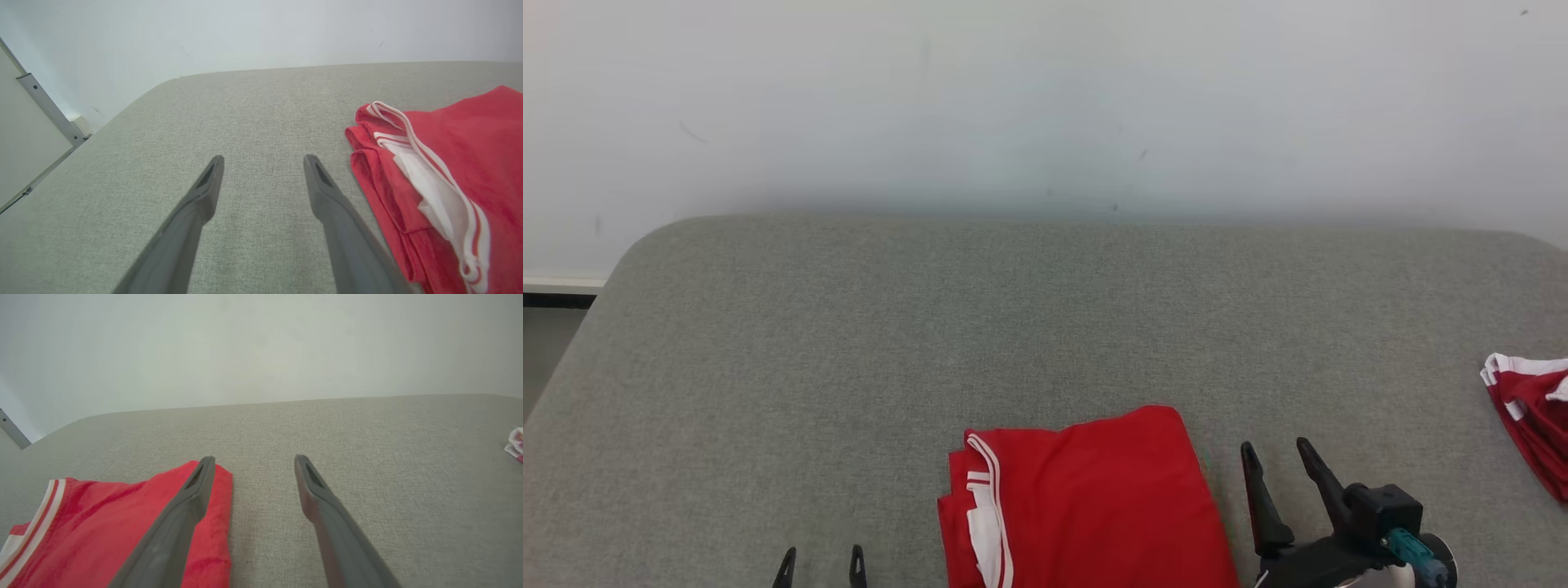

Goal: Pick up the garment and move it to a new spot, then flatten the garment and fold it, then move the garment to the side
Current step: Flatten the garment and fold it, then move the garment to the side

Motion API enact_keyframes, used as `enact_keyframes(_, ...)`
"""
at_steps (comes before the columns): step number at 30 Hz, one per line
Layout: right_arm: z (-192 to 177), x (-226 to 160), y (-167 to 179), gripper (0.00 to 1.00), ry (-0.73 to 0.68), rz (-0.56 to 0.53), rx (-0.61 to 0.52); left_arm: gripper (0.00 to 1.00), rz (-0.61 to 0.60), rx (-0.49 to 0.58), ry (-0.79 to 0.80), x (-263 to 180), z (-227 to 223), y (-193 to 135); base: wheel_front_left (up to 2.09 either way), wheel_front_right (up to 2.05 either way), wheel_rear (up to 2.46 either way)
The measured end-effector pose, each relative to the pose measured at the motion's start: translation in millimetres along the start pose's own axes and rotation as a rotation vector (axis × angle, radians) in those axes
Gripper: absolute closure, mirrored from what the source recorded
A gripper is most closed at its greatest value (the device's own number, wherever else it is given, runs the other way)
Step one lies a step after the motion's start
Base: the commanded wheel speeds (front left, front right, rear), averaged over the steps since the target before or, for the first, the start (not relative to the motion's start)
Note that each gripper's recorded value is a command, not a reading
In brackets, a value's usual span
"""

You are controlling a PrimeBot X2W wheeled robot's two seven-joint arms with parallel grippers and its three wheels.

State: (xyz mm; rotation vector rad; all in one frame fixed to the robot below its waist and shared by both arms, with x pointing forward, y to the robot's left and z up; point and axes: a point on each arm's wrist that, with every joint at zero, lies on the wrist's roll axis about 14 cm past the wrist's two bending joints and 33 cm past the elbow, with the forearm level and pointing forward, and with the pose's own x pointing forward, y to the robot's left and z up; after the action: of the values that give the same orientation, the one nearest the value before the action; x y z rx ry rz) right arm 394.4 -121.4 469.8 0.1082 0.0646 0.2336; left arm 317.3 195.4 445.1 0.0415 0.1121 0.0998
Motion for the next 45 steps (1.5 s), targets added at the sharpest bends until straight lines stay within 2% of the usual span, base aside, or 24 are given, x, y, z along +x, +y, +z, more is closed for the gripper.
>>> enact_keyframes(20,-11,-50,-35,0.0,0.014,-0.136,-0.026,0.0,-0.052,0.008,-0.046,11,15,-14,0.0,0.0,0.0)
enact_keyframes(30,3,-62,-54,0.0,-0.036,-0.201,-0.022,0.0,-0.086,0.015,-0.06,16,20,-21,0.0,0.0,0.0)
enact_keyframes(45,2,-55,-47,0.0,-0.032,-0.177,-0.018,0.0,-0.083,0.017,-0.047,15,16,-19,0.0,0.0,0.0)
